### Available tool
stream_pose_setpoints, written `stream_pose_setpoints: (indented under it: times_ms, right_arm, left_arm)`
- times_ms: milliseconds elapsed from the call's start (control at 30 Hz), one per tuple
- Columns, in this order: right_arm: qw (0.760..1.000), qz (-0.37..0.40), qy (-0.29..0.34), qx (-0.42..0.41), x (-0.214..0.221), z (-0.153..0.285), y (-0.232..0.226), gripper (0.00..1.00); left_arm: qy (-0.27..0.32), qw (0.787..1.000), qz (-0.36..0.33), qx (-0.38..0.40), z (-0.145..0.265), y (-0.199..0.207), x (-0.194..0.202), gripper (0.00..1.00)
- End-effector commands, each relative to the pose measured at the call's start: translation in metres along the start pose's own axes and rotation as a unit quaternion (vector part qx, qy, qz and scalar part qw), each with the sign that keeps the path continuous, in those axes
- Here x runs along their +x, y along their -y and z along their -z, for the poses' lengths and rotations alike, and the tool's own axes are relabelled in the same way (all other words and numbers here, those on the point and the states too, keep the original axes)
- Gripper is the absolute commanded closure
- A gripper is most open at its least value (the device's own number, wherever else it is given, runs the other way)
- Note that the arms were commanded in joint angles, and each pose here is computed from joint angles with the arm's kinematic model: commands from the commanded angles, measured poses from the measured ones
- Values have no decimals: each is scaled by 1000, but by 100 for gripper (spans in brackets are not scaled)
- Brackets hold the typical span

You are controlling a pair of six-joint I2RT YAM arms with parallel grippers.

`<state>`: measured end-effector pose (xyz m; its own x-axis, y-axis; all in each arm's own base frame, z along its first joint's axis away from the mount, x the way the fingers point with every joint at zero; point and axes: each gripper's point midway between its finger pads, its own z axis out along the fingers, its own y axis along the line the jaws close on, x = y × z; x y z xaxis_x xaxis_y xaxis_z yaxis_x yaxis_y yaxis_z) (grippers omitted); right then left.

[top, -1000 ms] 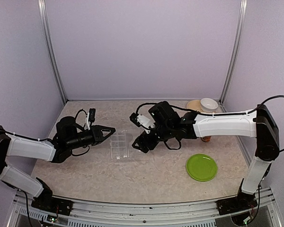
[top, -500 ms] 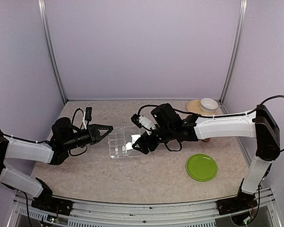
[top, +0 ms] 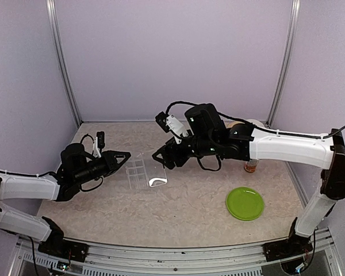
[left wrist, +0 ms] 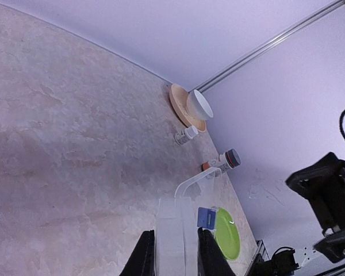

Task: Sort the pills into containers
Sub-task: Pass from the left arm to the right

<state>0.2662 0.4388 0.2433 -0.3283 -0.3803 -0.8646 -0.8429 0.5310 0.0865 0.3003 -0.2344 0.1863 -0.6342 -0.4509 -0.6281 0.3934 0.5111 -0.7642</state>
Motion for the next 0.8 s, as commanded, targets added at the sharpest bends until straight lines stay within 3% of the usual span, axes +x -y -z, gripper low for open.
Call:
stream_pose_setpoints:
  times_ms: [0, 367, 767]
  right_arm:
    - [1000, -18, -5, 2, -14, -12, -23, 27]
    - [997, -50, -54, 27, 10, -70, -17, 36]
    - [995, -82, -64, 0, 19, -86, -10, 41]
  left_arm:
    - [29, 999, 0, -37, 8, -11, -7, 85]
    - [40, 999, -11, -24, 14, 2, -10, 85]
    - [44, 999, -21, -3, 15, 14, -12, 84]
